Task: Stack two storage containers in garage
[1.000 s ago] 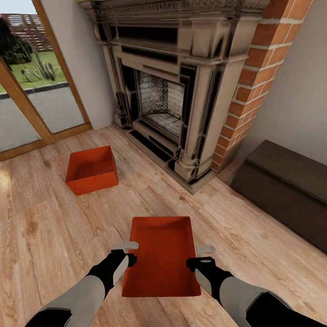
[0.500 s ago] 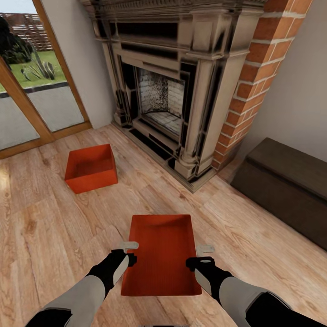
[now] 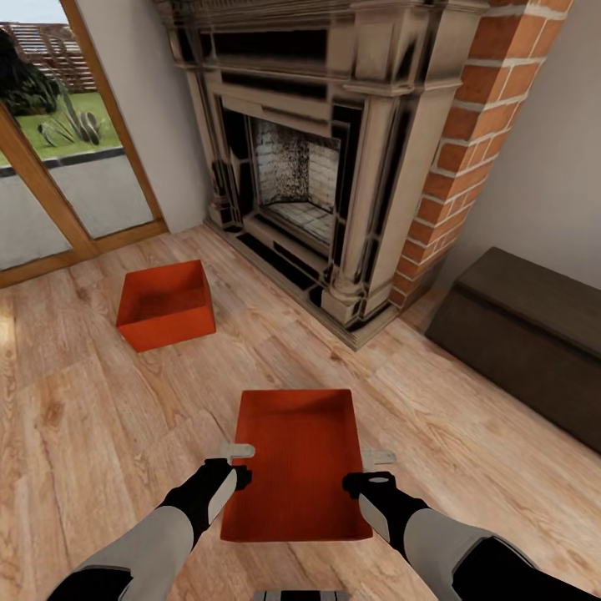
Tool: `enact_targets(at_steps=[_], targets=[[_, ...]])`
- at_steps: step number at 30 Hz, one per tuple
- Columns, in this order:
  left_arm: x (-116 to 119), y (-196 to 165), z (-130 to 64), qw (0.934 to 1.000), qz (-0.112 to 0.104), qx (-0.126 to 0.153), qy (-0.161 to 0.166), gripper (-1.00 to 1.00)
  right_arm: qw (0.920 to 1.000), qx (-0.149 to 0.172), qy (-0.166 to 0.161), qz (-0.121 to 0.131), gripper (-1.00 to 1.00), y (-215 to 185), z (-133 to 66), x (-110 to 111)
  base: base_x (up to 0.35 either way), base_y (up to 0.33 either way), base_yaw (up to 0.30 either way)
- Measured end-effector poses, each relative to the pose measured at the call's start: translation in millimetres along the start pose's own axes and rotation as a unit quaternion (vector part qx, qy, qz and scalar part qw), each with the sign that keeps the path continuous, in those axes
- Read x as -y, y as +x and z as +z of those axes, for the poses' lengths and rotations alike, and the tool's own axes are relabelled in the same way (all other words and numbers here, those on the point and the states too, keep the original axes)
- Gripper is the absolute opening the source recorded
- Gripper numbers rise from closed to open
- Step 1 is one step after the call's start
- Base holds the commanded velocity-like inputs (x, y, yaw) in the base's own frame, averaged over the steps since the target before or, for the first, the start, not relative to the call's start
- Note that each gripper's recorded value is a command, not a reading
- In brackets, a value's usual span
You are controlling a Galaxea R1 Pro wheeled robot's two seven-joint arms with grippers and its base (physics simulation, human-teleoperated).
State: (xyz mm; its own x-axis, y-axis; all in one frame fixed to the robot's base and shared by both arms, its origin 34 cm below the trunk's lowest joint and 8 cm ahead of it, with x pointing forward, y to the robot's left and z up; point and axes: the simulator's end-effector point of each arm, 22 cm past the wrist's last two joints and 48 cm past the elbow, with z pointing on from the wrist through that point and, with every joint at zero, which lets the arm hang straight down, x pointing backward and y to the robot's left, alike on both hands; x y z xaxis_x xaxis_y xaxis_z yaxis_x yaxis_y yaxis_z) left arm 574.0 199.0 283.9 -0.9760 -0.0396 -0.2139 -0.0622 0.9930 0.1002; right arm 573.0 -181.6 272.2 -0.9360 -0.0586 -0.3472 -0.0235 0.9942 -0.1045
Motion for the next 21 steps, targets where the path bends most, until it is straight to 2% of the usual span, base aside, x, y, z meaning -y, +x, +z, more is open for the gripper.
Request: enact_targets(at_steps=[4, 21], targets=[[-0.1, -0.3, 0.0, 1.0, 0.0, 0.001, 0.0, 1.0, 1.0, 0.0, 0.0, 0.0, 1.0, -0.1, 0.0, 0.2, 0.0, 0.0, 0.0], [2.2, 14.4, 32.0, 1.0, -0.001, 0.001, -0.002, 1.0, 1.0, 0.0, 0.0, 0.0, 1.0, 18.8, 29.7, -3.2, 0.0, 0.0, 0.0]])
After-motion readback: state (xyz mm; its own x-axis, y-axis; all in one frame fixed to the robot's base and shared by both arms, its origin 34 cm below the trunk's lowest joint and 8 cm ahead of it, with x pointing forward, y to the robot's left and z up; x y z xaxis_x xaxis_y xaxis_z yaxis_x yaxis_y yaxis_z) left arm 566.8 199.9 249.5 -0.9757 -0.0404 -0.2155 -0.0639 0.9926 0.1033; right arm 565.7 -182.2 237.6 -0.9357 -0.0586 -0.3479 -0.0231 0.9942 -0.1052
